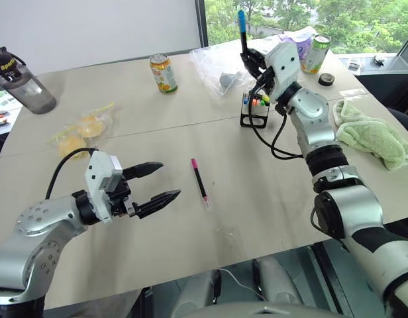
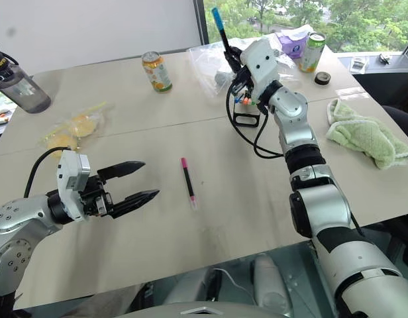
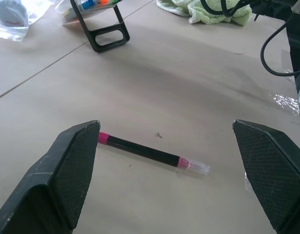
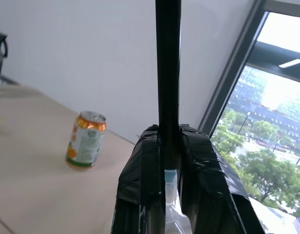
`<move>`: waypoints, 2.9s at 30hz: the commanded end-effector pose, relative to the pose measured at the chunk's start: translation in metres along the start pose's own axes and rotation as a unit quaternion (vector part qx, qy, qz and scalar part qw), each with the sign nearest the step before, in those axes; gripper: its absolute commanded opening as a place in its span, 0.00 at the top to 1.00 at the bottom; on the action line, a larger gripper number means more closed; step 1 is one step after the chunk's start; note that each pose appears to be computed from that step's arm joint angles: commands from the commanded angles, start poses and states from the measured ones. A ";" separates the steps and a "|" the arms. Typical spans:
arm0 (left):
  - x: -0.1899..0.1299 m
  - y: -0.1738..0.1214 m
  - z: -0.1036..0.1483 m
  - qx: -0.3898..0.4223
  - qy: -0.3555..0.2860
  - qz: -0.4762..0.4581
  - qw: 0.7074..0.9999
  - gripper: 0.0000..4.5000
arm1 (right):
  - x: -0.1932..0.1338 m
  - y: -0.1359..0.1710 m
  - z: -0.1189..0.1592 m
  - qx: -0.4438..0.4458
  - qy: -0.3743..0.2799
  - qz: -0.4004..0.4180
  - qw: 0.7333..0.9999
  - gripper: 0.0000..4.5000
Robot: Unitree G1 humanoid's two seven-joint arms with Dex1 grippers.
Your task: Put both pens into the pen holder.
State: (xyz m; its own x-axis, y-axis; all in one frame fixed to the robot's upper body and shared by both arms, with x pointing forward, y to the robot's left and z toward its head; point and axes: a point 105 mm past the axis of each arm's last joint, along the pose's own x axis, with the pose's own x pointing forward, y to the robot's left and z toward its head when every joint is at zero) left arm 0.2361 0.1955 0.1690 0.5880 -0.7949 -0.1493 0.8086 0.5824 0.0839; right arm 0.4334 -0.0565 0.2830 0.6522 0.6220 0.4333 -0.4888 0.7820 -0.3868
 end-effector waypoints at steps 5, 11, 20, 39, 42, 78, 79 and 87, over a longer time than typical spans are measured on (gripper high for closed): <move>0.000 0.002 0.005 0.017 -0.001 -0.005 1.000 0.00 | -0.014 0.008 -0.003 0.019 -0.014 0.028 0.999 0.99; 0.002 0.002 0.003 0.017 -0.002 -0.011 1.000 0.00 | -0.036 0.025 -0.018 -0.082 0.001 0.126 0.989 0.99; 0.001 0.002 0.004 0.020 -0.002 -0.006 1.000 0.00 | -0.036 0.027 -0.023 -0.137 -0.011 0.148 0.979 0.99; 0.000 0.003 0.005 0.028 -0.001 -0.001 1.000 0.00 | -0.018 0.025 -0.036 -0.162 0.035 0.095 0.982 0.99; -0.001 0.003 0.006 0.029 -0.001 -0.001 1.000 0.00 | -0.015 0.023 -0.037 -0.160 0.041 0.089 0.982 0.99; -0.006 0.001 0.004 0.029 0.002 0.011 1.000 0.00 | -0.004 0.008 -0.030 -0.171 0.052 0.043 0.983 0.02; -0.006 0.001 0.004 0.029 0.001 0.011 1.000 0.00 | -0.005 0.010 -0.029 -0.168 0.049 0.048 0.983 0.02; -0.005 0.001 0.003 0.029 0.000 0.010 1.000 0.00 | -0.015 0.039 -0.038 -0.063 0.047 0.154 0.985 0.02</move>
State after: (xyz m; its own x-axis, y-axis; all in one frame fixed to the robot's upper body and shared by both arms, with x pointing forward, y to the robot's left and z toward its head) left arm 0.2354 0.2012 0.1639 0.6002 -0.7825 -0.1657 0.7994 0.5934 0.0937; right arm 0.4326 -0.0428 0.2245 0.5929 0.7819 0.1925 -0.5507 0.5682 -0.6115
